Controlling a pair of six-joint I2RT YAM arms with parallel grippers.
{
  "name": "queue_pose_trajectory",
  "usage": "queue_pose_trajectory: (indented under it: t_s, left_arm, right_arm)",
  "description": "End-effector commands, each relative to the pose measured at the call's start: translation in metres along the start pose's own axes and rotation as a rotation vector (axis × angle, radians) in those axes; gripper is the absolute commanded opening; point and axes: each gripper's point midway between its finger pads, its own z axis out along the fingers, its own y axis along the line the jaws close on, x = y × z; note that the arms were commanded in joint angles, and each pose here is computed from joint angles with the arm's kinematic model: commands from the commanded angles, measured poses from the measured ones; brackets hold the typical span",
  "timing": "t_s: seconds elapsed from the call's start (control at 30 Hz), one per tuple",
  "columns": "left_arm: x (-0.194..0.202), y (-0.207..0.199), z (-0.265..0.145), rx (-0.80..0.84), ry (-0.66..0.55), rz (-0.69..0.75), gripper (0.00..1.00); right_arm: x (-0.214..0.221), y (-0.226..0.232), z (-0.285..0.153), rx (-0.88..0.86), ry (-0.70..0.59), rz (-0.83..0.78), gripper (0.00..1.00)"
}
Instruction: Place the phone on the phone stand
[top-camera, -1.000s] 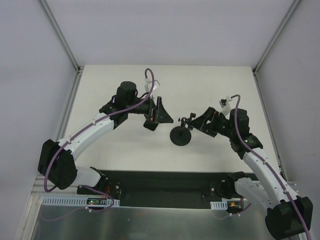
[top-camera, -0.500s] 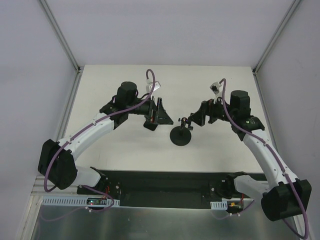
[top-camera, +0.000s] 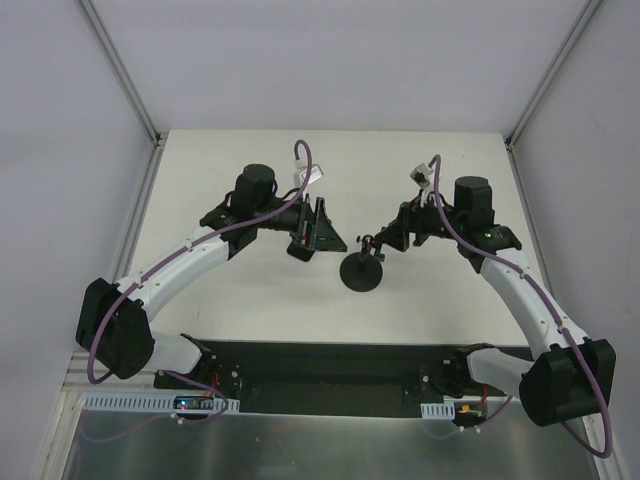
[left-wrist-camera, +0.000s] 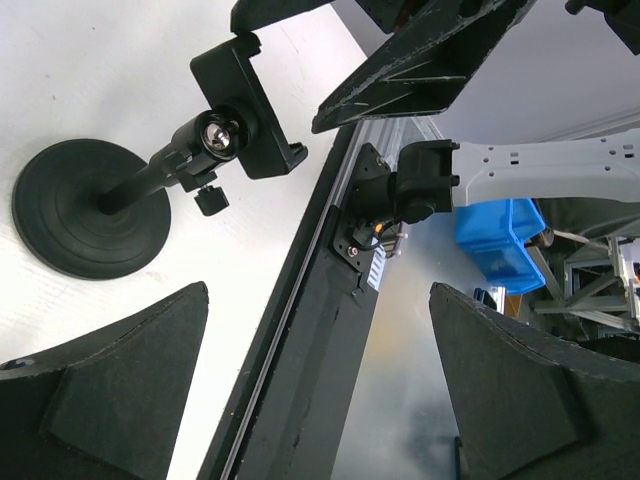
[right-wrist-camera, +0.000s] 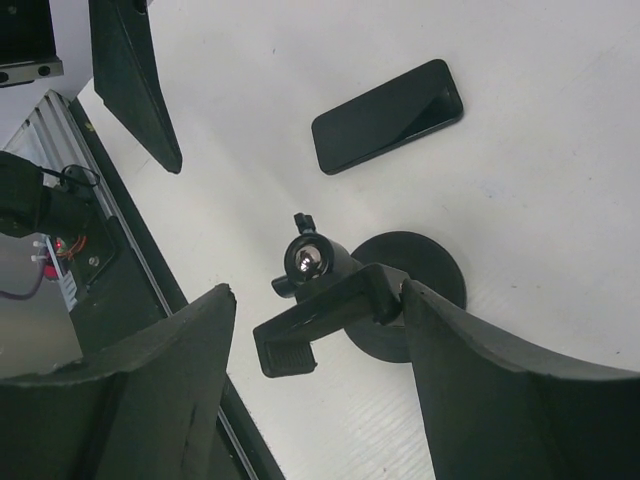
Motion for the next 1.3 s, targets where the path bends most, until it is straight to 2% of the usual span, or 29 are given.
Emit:
queue_pose_trajectory:
  t_s: [0.0,0.1,0.23,0.47,0.57,0.63,0.73,0.87,0.9,0.97,1.0,1.1,1.27]
  left_arm:
    - [0.003,-0.011,-0.002,0.043,0.014,0.041,0.9]
    - [0.003,-0.011,-0.001,0.043,0.013,0.042,0.9]
    - [0.004,-0.01,-0.001,0.041,0.015,0.04,0.9]
    - [0.004,-0.007,0.0,0.033,0.016,0.036,0.91]
    - [0.005,-0.005,0.001,0.027,0.018,0.036,0.9]
    - [0.005,-0.004,0.001,0.025,0.019,0.032,0.91]
    - [0.006,-0.002,0.002,0.022,0.022,0.031,0.91]
    - [0.006,-0.002,0.002,0.023,0.026,0.03,0.9]
    - [0.006,-0.001,0.002,0.02,0.027,0.028,0.9]
    - [0.006,-0.001,0.002,0.022,0.027,0.029,0.9]
    - [0.005,-0.002,0.002,0.021,0.026,0.03,0.9]
    - [0.007,-0.002,0.003,0.026,0.032,0.025,0.91]
    - [0.008,-0.003,0.003,0.04,0.044,0.011,0.91]
  right_arm:
    - [-0.009,0.012,-0.011,0.014,-0.065,0.054,0.7]
    - [-0.006,0.021,-0.013,-0.008,-0.085,0.116,0.7]
    - [0.013,0.03,-0.013,-0.021,-0.075,0.291,0.7]
    - [0.028,0.08,-0.01,-0.113,-0.034,0.324,0.71]
    - [0.035,0.078,-0.015,-0.041,-0.012,0.279,0.73]
    - [0.049,0.051,-0.022,0.135,0.029,0.28,0.74]
    - [0.052,0.029,-0.027,0.264,0.077,0.227,0.72]
    - [0.044,0.042,-0.012,0.153,0.092,0.238,0.63]
    - [0.044,0.053,-0.007,0.088,0.101,0.296,0.61]
    - [0.034,0.061,-0.001,0.029,0.067,0.351,0.62]
    - [0.038,0.068,0.003,-0.011,0.079,0.439,0.65]
    - [0.035,0.074,0.011,-0.081,0.063,0.502,0.66]
    - [0.039,0.064,0.018,-0.13,0.023,0.626,0.61]
